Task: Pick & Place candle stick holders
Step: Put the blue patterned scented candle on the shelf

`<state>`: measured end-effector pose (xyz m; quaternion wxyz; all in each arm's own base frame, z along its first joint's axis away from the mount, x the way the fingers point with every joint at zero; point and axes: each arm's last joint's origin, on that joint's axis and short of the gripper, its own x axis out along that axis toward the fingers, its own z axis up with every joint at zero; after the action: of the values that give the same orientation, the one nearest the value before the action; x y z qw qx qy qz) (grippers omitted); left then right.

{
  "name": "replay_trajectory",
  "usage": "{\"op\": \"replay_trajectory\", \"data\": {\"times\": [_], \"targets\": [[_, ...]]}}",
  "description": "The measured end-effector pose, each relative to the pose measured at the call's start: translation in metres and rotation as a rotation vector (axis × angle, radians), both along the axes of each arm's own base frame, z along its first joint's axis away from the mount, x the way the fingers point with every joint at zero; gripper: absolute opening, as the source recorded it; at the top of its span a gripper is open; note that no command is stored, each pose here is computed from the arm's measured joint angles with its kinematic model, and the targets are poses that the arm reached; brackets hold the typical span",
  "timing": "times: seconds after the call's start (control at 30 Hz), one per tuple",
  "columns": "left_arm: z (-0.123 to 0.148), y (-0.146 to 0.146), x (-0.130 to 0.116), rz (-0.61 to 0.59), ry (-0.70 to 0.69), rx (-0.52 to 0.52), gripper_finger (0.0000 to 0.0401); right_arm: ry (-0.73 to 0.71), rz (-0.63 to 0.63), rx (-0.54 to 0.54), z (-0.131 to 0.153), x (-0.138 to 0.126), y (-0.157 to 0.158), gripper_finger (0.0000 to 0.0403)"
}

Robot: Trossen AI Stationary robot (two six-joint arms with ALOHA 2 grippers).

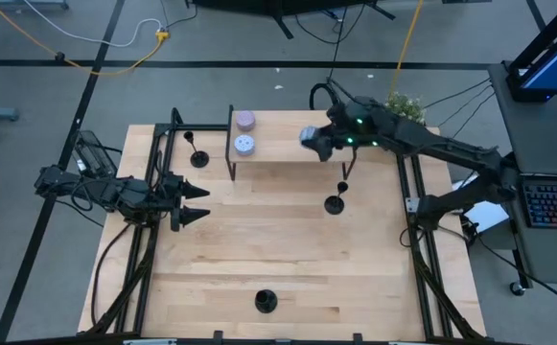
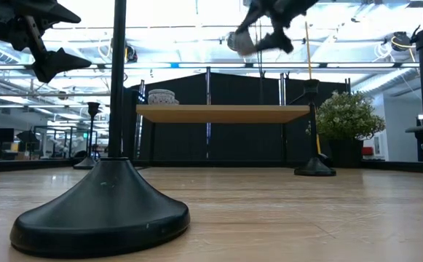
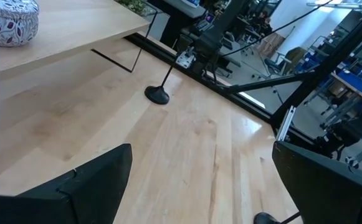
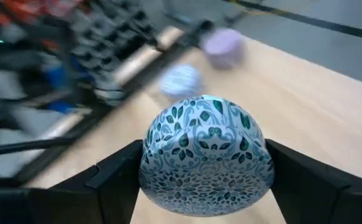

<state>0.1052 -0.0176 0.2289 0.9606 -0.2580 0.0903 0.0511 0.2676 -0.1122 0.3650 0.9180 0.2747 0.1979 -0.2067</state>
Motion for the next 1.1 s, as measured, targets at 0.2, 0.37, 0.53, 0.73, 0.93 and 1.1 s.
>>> {"op": "replay_trajectory", "data": {"times": [0.2,0.37,0.53,0.73,0.93,1.1], "targets": [[0.003,-0.001,0.002,0.001,-0.026,-0.012,0.0395,0.223,-0.051,0.076,-0.026,0.011,-0.026,0.029],[0.006,-0.001,0.006,-0.002,-0.053,0.004,0.0395,0.319,-0.071,0.064,-0.027,0.016,-0.038,0.029],[0.009,-0.003,0.012,0.0,-0.09,0.029,0.0395,0.457,-0.109,0.042,-0.022,0.011,-0.045,0.029],[0.013,-0.005,0.022,0.0,-0.132,0.052,0.0395,0.571,-0.128,0.035,-0.013,0.001,-0.048,0.029],[0.013,-0.006,0.031,0.025,-0.144,0.051,0.0395,0.603,-0.087,0.003,-0.012,-0.001,-0.049,0.029],[0.018,-0.006,0.037,0.092,-0.204,0.043,0.0395,0.69,-0.011,-0.024,-0.024,0.004,-0.052,0.029]]}}
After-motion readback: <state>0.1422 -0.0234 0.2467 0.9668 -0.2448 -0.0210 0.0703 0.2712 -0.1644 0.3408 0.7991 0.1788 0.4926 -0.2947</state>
